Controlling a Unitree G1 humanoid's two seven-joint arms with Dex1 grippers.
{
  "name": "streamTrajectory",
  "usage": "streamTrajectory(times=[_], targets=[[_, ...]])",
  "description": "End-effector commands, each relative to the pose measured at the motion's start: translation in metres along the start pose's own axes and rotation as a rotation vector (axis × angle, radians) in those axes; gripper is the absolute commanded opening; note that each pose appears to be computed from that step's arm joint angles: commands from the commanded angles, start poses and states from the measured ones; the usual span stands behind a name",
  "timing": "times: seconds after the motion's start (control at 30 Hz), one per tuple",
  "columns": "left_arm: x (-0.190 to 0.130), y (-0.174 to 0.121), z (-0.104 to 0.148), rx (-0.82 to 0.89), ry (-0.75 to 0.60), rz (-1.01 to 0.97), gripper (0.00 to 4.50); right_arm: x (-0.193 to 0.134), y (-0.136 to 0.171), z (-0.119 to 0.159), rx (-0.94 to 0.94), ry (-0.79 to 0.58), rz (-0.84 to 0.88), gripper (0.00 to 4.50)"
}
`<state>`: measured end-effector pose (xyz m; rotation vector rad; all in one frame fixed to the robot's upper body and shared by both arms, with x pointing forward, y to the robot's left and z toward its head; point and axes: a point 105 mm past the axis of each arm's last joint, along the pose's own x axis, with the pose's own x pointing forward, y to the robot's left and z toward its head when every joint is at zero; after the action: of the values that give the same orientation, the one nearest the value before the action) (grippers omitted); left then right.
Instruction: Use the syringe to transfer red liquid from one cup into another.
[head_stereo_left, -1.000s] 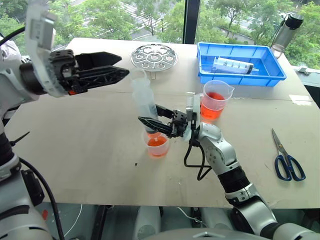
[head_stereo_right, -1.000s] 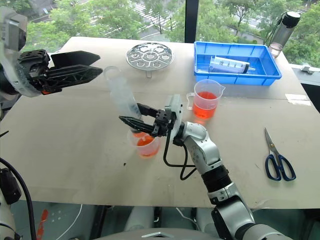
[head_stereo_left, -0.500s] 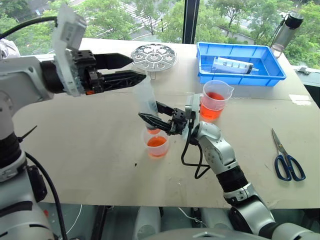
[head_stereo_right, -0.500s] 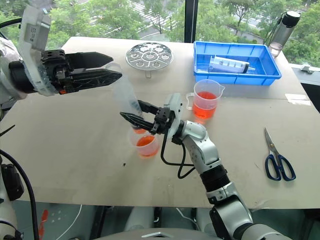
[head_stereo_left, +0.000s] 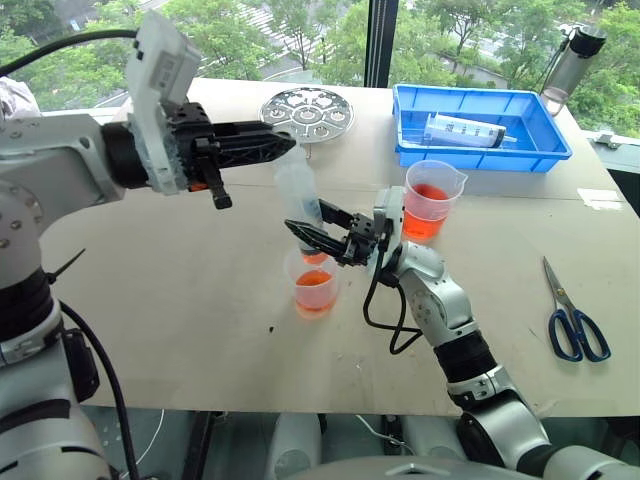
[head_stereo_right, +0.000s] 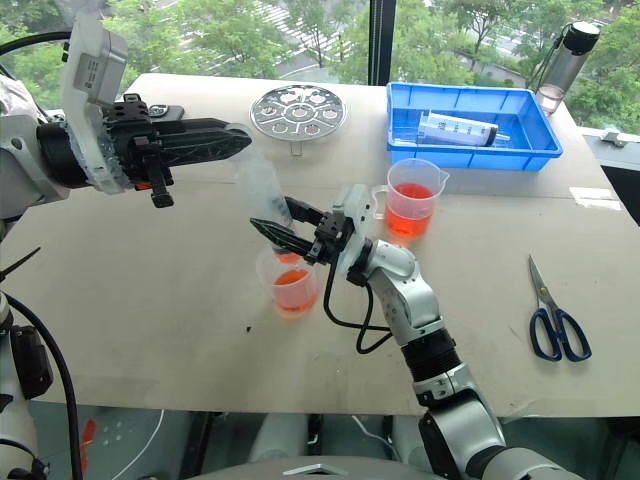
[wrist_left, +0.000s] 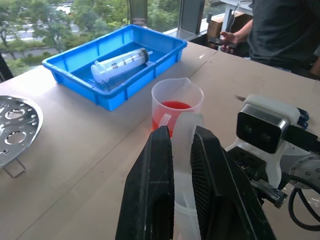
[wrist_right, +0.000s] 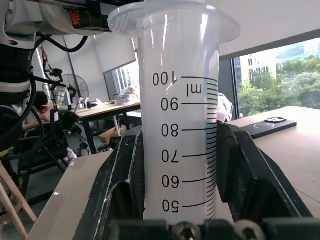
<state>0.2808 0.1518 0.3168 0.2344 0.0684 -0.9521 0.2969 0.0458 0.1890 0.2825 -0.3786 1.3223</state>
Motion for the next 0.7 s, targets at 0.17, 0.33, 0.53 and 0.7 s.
streamTrajectory(times=[0.17,0.33,0.53,0.7], targets=[[-0.0025,0.0064,0.0158,0.1,-0.029,0.057,0.0,0.0128,0.0131,0.0175,-0.032,-0.067,0.088,1.47],[-0.0057,0.004,0.0147,0.126,-0.034,-0.023,0.0,0.0135,0.0162,0.0192,-0.019,-0.072,0.11,1.46],[-0.0109,0.008,0.0158,0.142,-0.045,-0.088,0.0,0.011,0.0168,0.0214,-0.015,-0.074,0.12,1.46],[-0.0113,0.0068,0.0097,0.162,-0.03,-0.151,0.0,0.009,0.0165,0.0236,-0.011,-0.076,0.124,1.46]])
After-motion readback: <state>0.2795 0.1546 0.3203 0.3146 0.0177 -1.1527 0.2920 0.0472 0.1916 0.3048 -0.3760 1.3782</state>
